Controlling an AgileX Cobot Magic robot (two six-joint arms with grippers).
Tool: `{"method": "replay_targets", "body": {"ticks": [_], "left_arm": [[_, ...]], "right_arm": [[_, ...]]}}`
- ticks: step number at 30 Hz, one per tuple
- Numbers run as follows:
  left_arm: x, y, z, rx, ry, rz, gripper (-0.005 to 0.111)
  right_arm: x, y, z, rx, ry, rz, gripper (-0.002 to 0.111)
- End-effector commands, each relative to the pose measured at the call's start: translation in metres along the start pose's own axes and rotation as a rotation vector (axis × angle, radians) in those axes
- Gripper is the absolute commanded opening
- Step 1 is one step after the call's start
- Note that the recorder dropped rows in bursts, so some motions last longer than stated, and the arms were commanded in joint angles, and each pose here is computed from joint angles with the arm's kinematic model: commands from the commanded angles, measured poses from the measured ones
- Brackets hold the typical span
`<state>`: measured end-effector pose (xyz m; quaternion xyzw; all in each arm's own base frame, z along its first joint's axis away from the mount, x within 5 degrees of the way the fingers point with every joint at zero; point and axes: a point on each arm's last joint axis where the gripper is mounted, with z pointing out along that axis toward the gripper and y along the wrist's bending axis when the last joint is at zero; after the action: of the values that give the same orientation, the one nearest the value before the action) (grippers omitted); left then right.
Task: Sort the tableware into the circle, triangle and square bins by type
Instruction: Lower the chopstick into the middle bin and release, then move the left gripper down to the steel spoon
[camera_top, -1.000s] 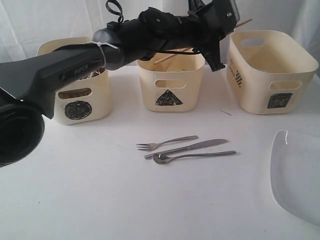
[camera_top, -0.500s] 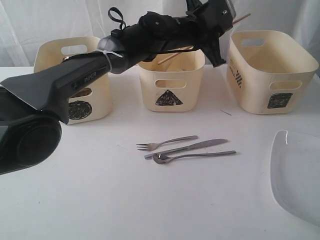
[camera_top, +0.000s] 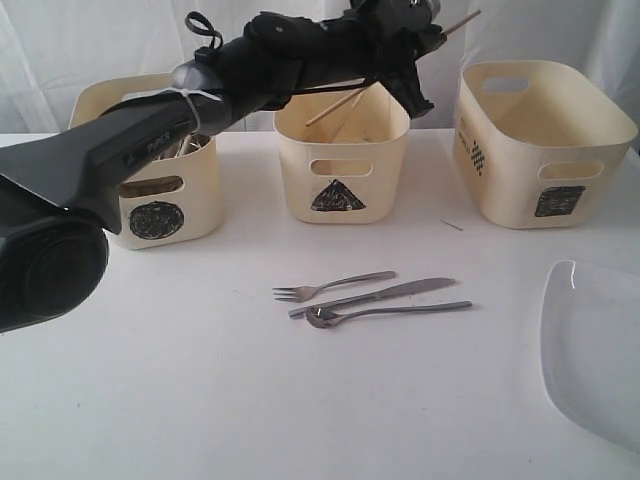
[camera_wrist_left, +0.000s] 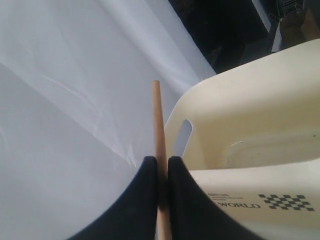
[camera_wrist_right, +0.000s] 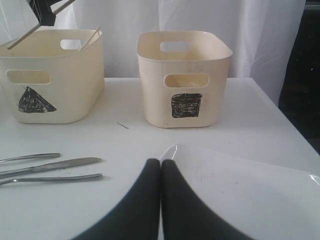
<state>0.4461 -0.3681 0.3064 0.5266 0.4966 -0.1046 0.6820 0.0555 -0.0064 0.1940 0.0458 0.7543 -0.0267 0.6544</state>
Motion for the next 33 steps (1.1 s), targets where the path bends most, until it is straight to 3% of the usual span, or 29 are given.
{"method": "replay_targets", "body": {"ticks": [1,10,15,21,25,33], "left_arm": [[-0.001,0.0,0.001,0.001,-0.042,-0.022,0.0],[0.002,-0.002,0.002,0.004,-0.04,-0.033,0.002],[0.002,-0.001,0.002,-0.01,-0.042,-0.058,0.043],[0.002,0.002,0.002,-0.029,-0.057,-0.125,0.043],[-0.009,-0.007,-0.001,0.097,-0.124,-0.188,0.036],[-0.015,-0.015,-0.01,0.273,-0.025,-0.164,0.036]], "right_arm": [[0.001,0.0,0.0,-0.002,-0.009,-0.004,0.0],[0.001,0.0,0.0,-0.002,-0.009,-0.004,0.0],[0.001,0.0,0.0,-0.002,-0.009,-0.004,0.0],[0.001,0.0,0.0,-0.002,-0.009,-0.004,0.0],[0.001,0.0,0.0,-0.002,-0.009,-0.004,0.0],[0.001,0.0,0.0,-0.002,-0.009,-0.004,0.0]]}}
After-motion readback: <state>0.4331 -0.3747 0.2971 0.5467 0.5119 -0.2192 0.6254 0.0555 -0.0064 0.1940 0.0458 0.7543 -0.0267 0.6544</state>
